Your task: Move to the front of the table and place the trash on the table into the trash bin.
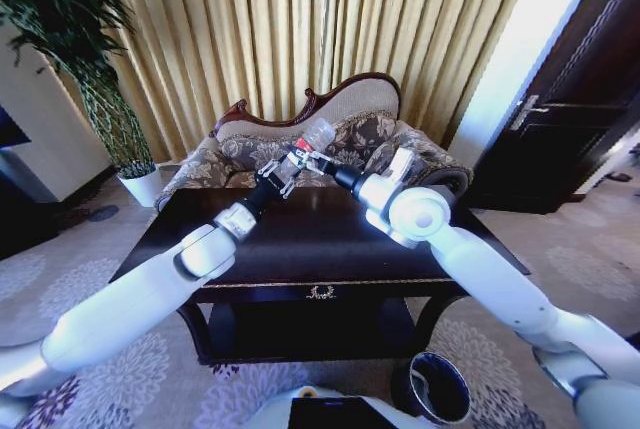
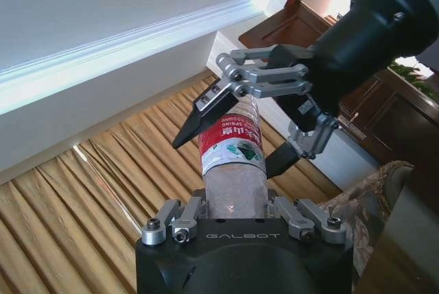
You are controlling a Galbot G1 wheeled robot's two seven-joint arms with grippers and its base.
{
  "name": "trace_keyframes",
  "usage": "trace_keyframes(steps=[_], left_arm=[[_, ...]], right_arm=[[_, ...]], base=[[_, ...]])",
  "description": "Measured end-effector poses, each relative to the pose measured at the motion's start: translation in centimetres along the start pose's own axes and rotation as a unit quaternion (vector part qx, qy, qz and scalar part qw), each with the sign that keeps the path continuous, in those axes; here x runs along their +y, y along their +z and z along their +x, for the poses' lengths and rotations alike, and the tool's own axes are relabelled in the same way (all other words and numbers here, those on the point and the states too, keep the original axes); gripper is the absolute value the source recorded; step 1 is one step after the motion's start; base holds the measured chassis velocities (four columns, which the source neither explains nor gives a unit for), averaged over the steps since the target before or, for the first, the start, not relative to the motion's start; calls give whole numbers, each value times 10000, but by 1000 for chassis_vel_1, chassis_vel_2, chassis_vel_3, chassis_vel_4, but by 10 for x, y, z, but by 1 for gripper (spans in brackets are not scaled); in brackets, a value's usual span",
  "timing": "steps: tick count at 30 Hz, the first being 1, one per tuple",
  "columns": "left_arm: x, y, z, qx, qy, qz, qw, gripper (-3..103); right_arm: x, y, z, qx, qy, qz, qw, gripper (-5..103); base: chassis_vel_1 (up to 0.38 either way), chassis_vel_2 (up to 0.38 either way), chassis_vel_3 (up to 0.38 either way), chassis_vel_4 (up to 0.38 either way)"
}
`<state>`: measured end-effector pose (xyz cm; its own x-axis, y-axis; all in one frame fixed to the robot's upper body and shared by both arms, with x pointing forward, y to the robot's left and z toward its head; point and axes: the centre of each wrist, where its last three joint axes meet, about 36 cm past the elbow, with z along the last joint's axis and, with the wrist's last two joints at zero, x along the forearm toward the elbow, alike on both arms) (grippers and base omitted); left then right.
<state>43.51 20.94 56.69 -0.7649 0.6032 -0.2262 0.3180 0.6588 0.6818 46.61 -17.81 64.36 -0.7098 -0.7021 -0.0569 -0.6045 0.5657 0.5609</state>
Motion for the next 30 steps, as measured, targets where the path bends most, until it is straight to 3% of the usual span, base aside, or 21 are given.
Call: trace_keyframes(steps=[5, 19, 28, 30], left_arm=[[-3, 0, 14, 97, 91, 16, 9999, 33], [-17, 2, 12, 46, 117, 99, 9999, 33], [-23, -1, 11, 41, 116, 137, 9998, 31], [-23, -1, 12, 55, 111, 134, 9998, 42]], right_arm=[[2, 0, 1, -17, 9, 28, 10000, 101], [0, 1, 19, -41, 198, 112, 9997, 52], [-1, -2, 28, -71, 246, 175, 9995, 38], [-2, -4, 30, -97, 270, 195, 9994, 37]], base=[[0, 0, 0, 0], [0, 0, 0, 0], [0, 0, 0, 0], [0, 0, 0, 0]])
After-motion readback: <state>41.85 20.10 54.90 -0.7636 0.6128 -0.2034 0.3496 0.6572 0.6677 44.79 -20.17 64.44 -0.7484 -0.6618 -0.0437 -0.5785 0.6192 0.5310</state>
